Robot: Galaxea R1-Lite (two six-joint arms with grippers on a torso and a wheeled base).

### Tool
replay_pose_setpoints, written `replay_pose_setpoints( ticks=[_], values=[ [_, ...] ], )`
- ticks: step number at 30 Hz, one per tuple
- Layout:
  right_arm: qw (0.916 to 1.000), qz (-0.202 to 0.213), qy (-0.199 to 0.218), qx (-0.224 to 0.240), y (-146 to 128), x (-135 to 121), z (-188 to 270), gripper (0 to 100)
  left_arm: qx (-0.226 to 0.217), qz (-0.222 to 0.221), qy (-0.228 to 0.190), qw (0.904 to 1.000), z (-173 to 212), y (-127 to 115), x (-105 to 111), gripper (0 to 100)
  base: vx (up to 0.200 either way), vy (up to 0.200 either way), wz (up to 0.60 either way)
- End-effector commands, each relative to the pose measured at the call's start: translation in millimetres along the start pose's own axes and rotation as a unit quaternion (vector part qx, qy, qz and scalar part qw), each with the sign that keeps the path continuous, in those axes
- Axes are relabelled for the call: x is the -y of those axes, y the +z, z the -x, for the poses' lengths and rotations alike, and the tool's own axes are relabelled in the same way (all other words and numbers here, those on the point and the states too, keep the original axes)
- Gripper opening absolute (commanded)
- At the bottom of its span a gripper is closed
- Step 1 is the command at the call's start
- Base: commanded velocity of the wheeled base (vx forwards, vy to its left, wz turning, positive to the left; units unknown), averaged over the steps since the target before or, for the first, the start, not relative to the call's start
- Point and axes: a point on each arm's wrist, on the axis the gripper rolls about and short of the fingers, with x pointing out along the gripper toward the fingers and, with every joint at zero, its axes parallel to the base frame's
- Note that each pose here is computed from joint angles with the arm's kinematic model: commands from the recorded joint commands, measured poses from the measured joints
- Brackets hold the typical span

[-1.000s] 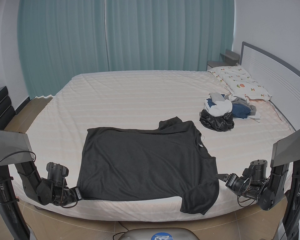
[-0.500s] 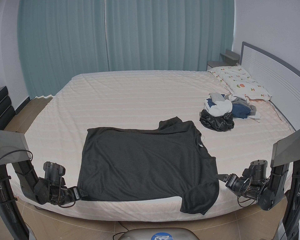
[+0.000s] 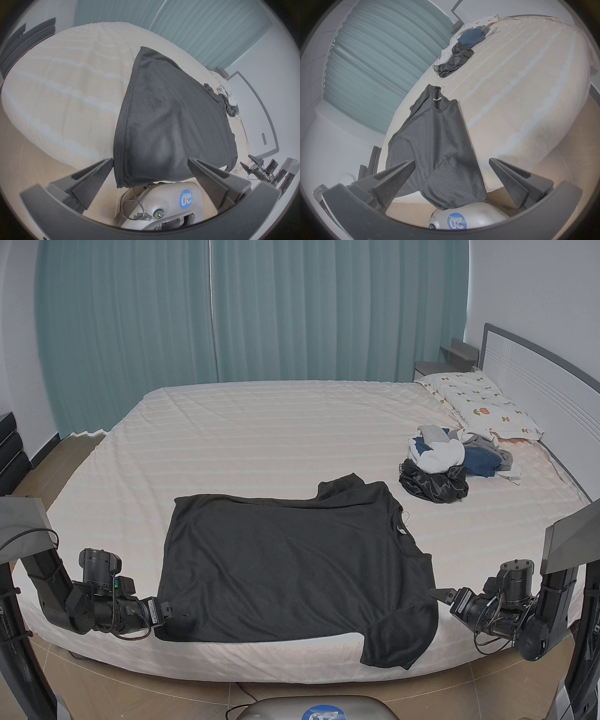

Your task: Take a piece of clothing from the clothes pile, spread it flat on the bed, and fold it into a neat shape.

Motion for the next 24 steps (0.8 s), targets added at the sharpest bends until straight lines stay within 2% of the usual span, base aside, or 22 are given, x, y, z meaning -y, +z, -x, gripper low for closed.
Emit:
replay_pose_setpoints(
  ticks=[1, 10, 18, 19, 24],
  values=[
    [1.0000, 0.001, 0.001, -0.001, 0, 0, -1, 100, -0.003, -0.001, 0.014, 0.9999, -10, 1, -5, 100, 0.000, 0.000, 0.00],
    [1.0000, 0.001, 0.001, -0.002, -1, 0, -3, 100, -0.018, -0.018, 0.014, 0.9996, -27, 1, -10, 100, 0.000, 0.000, 0.00],
    [1.0000, 0.001, 0.001, -0.003, -1, 1, -4, 100, -0.011, -0.024, 0.009, 0.9996, -29, 0, -9, 100, 0.000, 0.000, 0.00],
    [1.0000, 0.001, 0.000, -0.002, -1, 1, -4, 100, -0.010, -0.024, 0.008, 0.9996, -29, 0, -9, 0, 0.000, 0.000, 0.00],
    [1.0000, 0.001, 0.001, -0.003, -1, 1, -4, 100, -0.002, -0.031, 0.006, 0.9995, -33, 0, -9, 0, 0.000, 0.000, 0.00]
  ],
)
